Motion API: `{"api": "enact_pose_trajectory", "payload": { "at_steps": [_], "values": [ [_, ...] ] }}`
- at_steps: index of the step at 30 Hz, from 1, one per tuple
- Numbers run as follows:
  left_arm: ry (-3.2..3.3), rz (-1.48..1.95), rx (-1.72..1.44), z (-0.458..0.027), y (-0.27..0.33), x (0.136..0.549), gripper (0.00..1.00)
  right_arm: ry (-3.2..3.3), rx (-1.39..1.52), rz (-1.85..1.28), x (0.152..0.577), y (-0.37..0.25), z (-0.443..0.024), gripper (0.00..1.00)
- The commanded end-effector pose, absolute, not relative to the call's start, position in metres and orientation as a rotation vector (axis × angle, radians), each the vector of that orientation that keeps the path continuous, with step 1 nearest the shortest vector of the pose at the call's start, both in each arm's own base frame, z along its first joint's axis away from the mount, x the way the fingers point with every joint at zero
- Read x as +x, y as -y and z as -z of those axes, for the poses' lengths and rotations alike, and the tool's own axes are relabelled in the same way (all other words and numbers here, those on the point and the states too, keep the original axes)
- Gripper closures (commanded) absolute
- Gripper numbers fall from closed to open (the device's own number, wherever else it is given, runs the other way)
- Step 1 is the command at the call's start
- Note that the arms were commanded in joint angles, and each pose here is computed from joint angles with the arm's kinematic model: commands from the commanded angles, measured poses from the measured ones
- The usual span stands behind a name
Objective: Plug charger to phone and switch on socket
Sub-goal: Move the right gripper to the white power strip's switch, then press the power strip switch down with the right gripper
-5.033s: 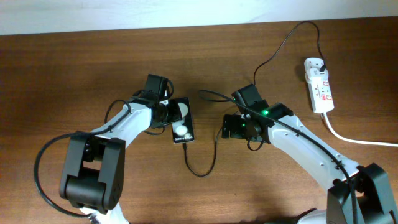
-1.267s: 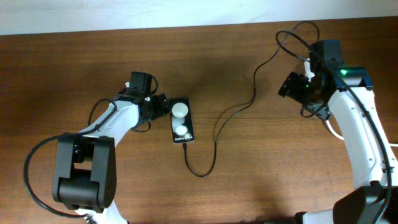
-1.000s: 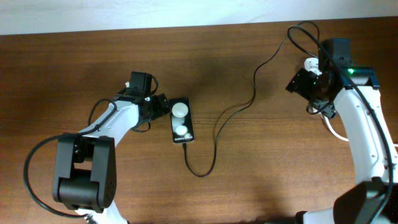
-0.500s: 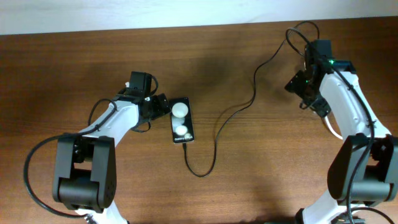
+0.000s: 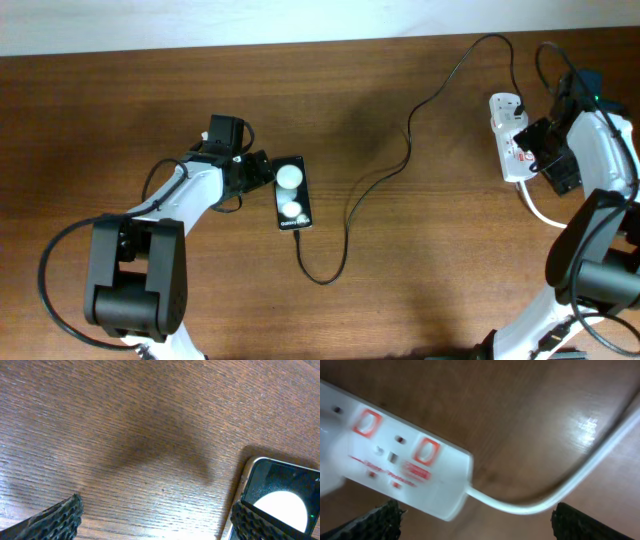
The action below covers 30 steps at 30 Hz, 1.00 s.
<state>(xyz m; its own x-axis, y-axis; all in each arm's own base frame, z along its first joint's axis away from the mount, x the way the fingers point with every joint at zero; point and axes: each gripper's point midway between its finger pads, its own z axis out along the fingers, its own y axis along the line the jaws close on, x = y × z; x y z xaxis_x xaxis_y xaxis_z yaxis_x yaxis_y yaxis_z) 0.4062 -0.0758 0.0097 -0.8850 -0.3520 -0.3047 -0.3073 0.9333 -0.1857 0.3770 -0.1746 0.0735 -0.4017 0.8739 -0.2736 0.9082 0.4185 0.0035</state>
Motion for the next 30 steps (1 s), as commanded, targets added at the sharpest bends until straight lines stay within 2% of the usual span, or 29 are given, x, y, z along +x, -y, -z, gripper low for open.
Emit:
{"api": "enact_pose_trajectory", "payload": {
  "at_steps": [1, 23, 30],
  "values": [
    [-2.787, 0.165, -0.497, 0.001, 0.071, 0.398, 0.01, -2.386, 1.549, 0.123, 0.396, 0.174, -0.079, 0.01],
    [-2.787, 0.165, -0.497, 0.001, 0.071, 0.398, 0.01, -2.249, 1.651, 0.082, 0.431, 0.202, -0.019, 0.01],
    [-2.787, 0.165, -0.497, 0.001, 0.071, 0.398, 0.01, -2.224, 1.637, 0.072, 0.438, 0.205, -0.019, 0.01]
  ]
}}
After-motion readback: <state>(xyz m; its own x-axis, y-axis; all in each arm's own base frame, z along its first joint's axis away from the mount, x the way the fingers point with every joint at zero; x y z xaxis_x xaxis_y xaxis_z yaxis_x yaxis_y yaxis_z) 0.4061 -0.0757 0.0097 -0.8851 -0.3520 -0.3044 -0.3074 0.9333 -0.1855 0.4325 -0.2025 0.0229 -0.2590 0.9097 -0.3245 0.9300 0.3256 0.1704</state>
